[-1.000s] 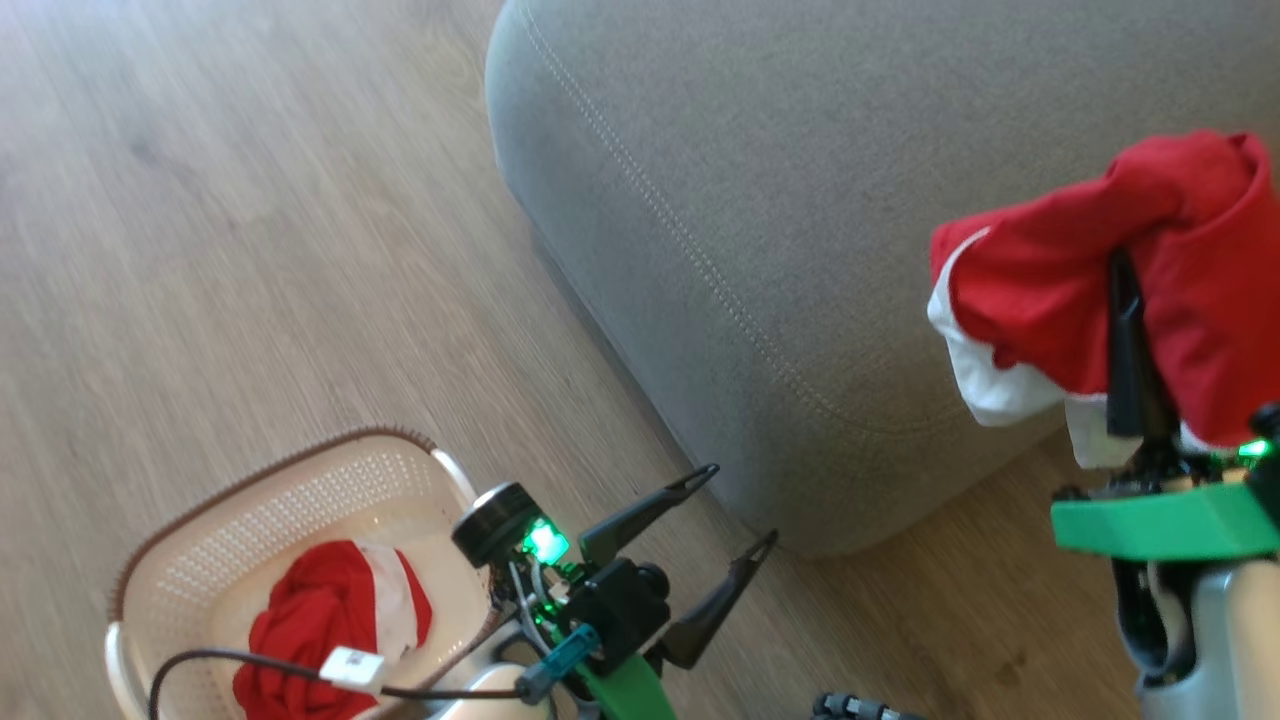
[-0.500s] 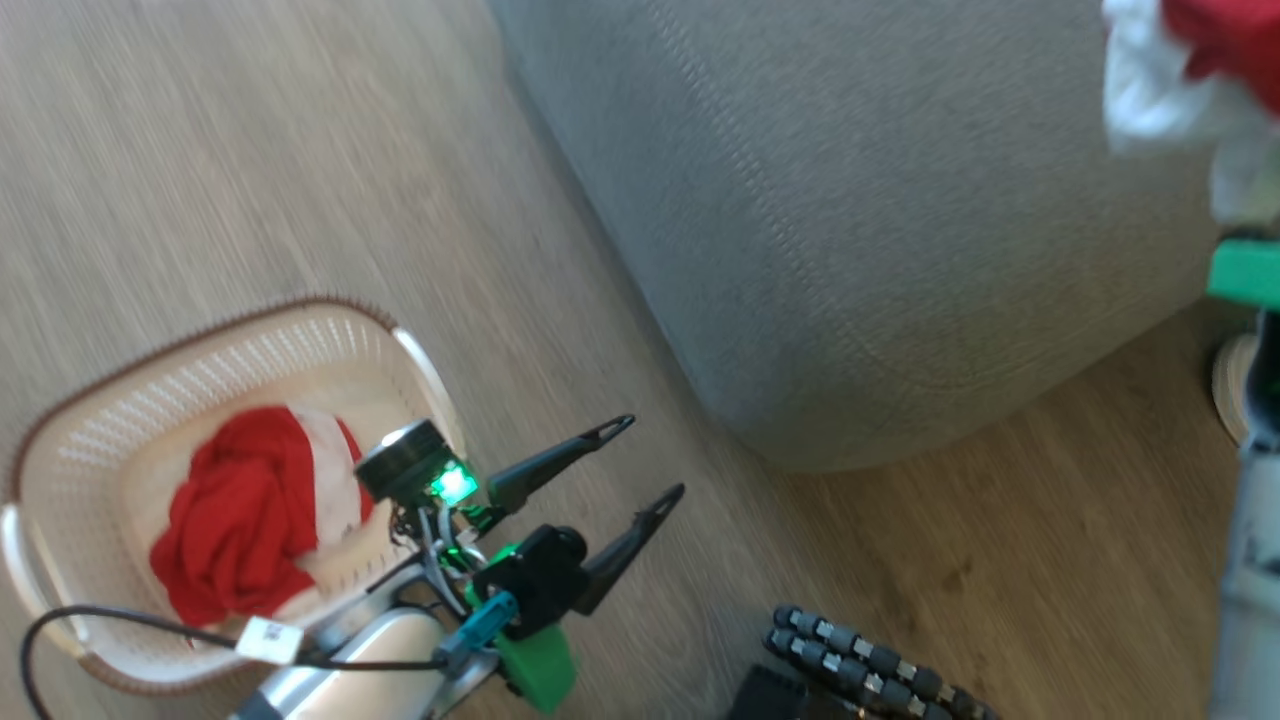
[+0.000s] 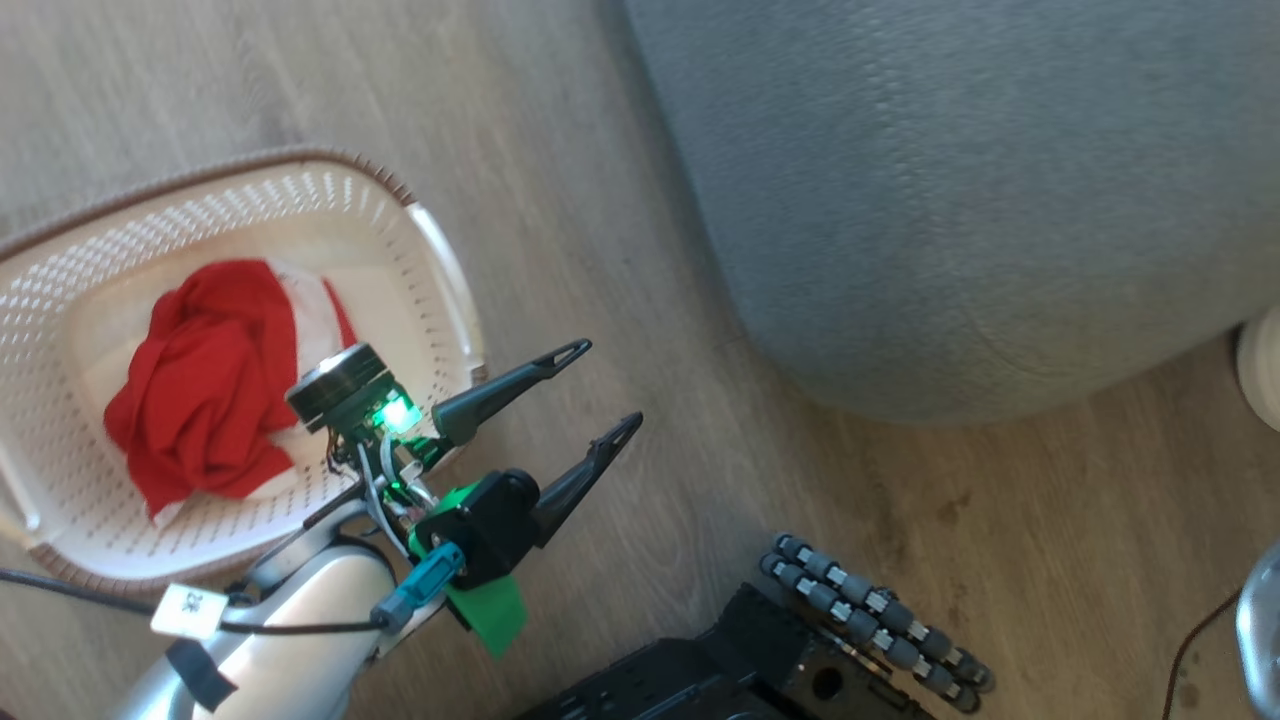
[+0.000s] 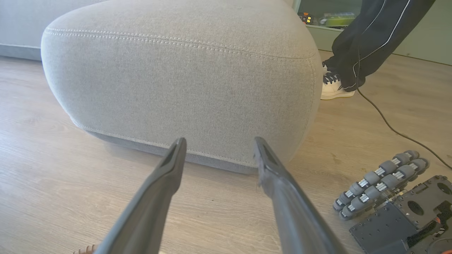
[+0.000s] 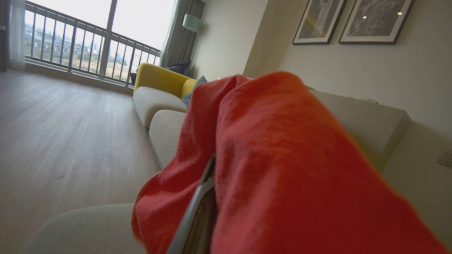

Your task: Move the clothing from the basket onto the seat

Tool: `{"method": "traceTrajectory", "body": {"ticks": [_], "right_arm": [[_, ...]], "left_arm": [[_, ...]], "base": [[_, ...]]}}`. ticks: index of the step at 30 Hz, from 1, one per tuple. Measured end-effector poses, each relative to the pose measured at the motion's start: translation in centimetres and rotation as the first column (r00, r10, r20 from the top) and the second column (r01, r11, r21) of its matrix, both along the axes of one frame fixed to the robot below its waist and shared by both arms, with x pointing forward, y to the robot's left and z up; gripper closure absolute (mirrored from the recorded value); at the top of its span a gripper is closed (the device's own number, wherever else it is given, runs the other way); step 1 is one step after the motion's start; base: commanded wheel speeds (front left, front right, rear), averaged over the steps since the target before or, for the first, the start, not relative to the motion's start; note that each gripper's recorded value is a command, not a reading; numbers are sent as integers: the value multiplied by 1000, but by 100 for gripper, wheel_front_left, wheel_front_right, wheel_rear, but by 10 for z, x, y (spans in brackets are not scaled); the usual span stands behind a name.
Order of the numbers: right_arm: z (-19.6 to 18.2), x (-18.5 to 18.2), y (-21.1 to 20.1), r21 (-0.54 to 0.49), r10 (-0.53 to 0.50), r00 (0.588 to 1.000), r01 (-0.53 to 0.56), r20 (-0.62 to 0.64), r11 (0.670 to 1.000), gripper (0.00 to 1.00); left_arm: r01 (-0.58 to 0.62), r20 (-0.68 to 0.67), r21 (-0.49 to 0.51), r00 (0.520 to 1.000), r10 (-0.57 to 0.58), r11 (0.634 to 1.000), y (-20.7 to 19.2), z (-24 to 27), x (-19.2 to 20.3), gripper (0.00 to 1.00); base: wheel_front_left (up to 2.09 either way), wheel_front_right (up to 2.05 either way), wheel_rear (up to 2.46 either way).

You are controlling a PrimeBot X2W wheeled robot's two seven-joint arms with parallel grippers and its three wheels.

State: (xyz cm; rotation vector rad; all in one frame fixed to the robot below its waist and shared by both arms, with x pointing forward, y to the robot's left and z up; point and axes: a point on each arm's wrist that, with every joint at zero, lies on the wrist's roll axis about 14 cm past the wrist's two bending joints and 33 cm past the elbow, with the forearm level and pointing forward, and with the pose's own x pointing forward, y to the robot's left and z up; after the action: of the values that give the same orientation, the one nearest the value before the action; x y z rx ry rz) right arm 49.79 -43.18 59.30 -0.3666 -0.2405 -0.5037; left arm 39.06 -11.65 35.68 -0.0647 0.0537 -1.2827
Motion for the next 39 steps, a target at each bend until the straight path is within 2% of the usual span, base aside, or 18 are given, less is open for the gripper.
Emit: {"method": "traceTrajectory", "body": {"ticks": [5, 7, 9, 11, 13, 16, 23, 26, 30, 34, 38, 39], "right_arm": [[-22, 28, -24, 59, -39, 999, 41, -37, 997, 100], [-36, 34, -37, 118, -72, 996, 78, -49, 990, 100], [-58, 42, -43, 191, -92, 993, 105, -74, 976, 100], [-90, 51, -45, 308, -102, 987, 136, -123, 942, 100], [-110, 62, -40, 366, -88, 983, 142, -160, 920, 100], [-113, 75, -43, 369, -88, 980, 149, -177, 917, 100], [-119, 81, -57, 351, -128, 972, 191, -197, 916, 100], [-146, 82, -49, 333, -104, 949, 205, -297, 921, 100], [-180, 74, -43, 356, -84, 901, 252, -426, 900, 100], [-197, 65, -39, 363, -67, 858, 284, -509, 887, 100], [-200, 62, -38, 347, -62, 840, 289, -539, 892, 100], [-199, 62, -38, 343, -61, 838, 287, -542, 894, 78]], "left_arm": [[-15, -29, 30, 999, 16, 999, 14, -14, 0, 0], [-29, -34, 35, 999, 30, 999, 19, -17, 2, 0], [-39, -42, 42, 998, 41, 998, 23, -21, 3, 0], [-51, -50, 50, 997, 54, 997, 27, -25, 4, 0], [-75, -67, 51, 995, 79, 996, 32, -26, 9, 0], [-121, -81, 56, 989, 125, 991, 39, -29, 16, 0], [-162, -86, 72, 982, 168, 984, 51, -29, 19, 0], [-178, -89, 77, 979, 184, 981, 54, -30, 21, 0], [-183, -90, 73, 978, 189, 980, 53, -30, 22, 0], [-184, -91, 62, 978, 189, 981, 50, -27, 23, 0], [-180, -88, 58, 979, 184, 982, 48, -25, 23, 0], [-179, -87, 58, 979, 183, 982, 48, -25, 23, 0]], "base": [[0, 0, 0], [0, 0, 0], [0, 0, 0], [0, 0, 0], [0, 0, 0], [0, 0, 0], [0, 0, 0], [0, 0, 0], [0, 0, 0], [0, 0, 0], [0, 0, 0], [0, 0, 0]]}}
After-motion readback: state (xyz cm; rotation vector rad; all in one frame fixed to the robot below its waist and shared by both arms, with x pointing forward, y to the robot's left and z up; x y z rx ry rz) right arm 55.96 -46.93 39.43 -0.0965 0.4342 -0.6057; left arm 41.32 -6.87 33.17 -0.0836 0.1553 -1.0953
